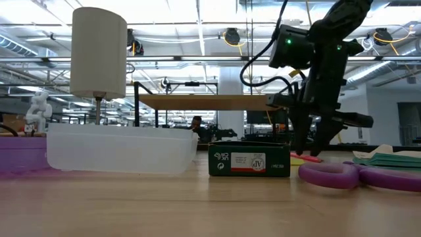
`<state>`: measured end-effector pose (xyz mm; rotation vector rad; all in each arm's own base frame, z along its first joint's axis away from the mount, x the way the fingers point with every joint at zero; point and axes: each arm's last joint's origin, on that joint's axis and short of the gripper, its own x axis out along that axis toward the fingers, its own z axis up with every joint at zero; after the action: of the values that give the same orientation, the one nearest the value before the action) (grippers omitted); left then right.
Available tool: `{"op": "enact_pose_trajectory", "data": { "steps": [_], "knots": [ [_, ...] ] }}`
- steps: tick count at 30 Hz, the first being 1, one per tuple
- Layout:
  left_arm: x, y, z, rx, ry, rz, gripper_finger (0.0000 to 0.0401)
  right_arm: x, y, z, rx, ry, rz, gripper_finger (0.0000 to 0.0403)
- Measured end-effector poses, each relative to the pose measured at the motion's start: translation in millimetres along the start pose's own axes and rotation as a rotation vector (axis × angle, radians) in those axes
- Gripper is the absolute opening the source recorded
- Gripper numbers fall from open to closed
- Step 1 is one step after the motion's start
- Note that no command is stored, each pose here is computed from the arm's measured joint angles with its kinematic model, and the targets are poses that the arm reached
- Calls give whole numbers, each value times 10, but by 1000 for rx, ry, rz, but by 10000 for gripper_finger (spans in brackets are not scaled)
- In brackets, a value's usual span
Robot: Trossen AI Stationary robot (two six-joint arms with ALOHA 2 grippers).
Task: Pack school essentials
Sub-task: Put the pink pencil into the violet supply box
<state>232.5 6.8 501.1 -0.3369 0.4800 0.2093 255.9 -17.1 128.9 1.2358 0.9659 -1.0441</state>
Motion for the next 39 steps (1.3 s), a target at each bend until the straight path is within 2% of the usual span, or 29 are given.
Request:
{"op": "enact_pose_trajectory", "data": {
  "steps": [6, 17, 25, 34, 39],
  "knots": [
    [0, 0, 0, 1, 0, 0, 5, 25, -15, -14, -12, 9, -27, 85],
    [0, 0, 0, 2, 0, 1, 5, 16, -47, -19, -66, 22, -53, 9],
    [0, 0, 0, 22, 0, 1, 5, 21, -46, -21, -84, 29, -50, 6],
    [0, 1, 0, 22, 0, 2, 5, -78, 0, -13, -113, 21, 36, 6],
    [0, 1, -1, 21, 0, 2, 6, -124, 29, -26, -176, 33, 84, 5]
  ]
}}
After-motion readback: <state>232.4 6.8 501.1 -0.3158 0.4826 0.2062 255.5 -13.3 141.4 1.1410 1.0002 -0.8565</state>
